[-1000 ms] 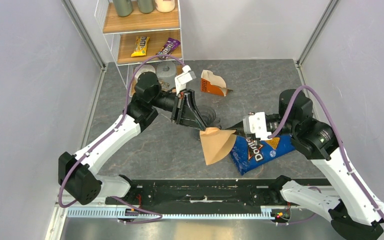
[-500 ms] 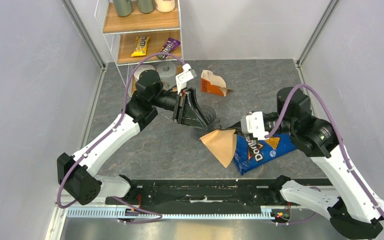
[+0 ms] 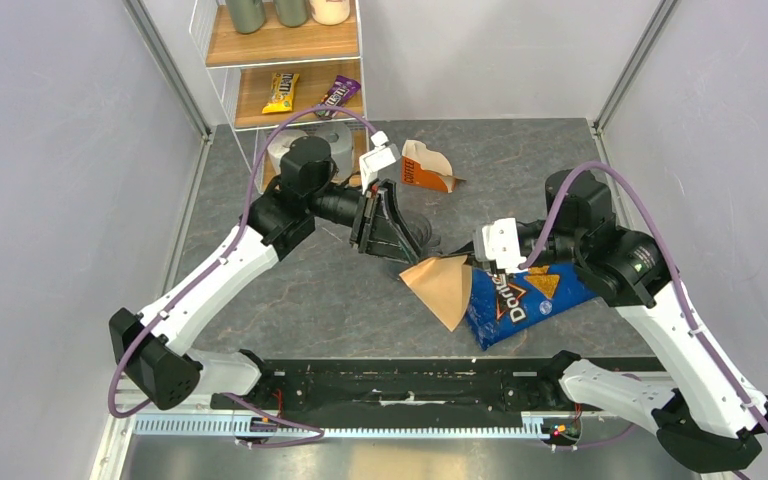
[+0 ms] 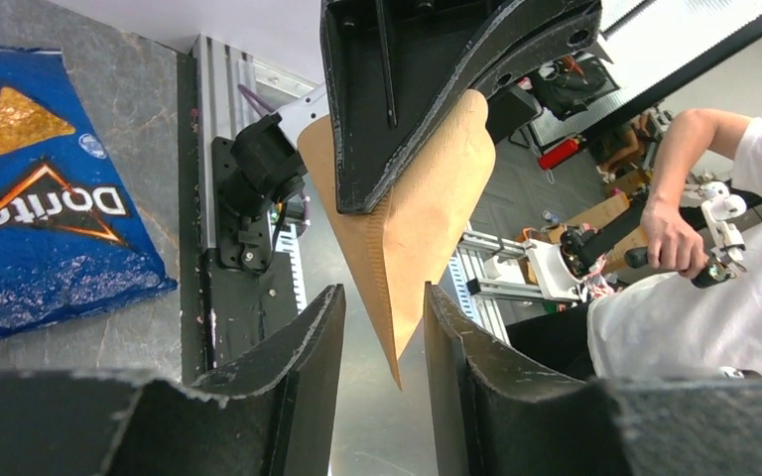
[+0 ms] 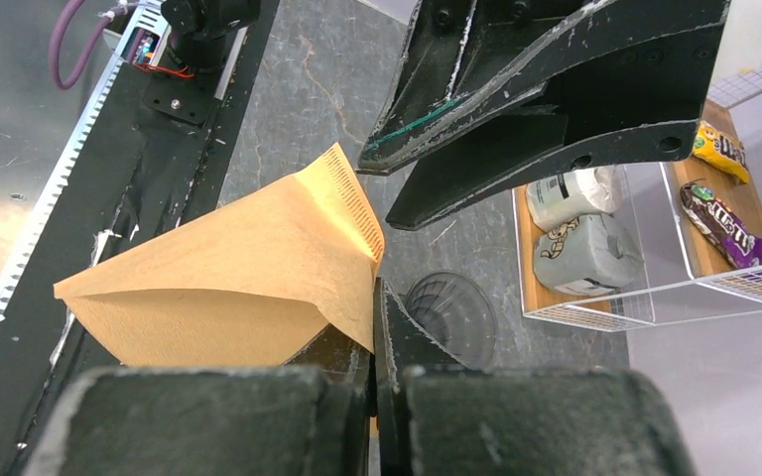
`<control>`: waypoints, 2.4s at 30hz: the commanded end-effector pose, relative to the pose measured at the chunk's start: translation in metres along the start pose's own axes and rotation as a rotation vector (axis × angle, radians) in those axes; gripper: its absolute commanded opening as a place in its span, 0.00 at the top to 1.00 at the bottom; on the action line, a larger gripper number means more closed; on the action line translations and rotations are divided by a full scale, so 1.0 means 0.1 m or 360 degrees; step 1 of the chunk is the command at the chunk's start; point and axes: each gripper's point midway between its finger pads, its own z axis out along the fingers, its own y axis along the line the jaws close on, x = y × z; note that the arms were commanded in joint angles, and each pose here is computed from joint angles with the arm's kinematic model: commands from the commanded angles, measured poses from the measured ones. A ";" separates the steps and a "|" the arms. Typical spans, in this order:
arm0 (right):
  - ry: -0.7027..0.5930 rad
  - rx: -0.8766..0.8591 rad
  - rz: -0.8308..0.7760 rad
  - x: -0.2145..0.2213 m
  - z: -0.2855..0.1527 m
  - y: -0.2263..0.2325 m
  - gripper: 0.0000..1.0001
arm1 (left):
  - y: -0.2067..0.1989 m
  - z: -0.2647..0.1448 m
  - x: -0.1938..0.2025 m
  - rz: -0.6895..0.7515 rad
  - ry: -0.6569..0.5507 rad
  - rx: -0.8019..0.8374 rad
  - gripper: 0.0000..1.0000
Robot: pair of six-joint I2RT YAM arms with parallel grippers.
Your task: Place the coffee filter in the dripper
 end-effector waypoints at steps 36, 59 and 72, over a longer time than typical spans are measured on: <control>0.0014 0.0124 0.0039 -0.09 -0.06 -0.14 1.00 | 0.08 0.06 0.03 0.0154 0.0089 -0.0144 0.86; 0.0029 0.0067 0.0035 -0.07 -0.06 -0.07 1.00 | 0.03 0.06 0.11 0.0075 0.0112 -0.0086 0.73; -0.0038 0.0004 -0.0003 -0.12 -0.04 0.02 0.62 | -0.09 0.06 0.13 0.0102 0.0132 0.0044 0.98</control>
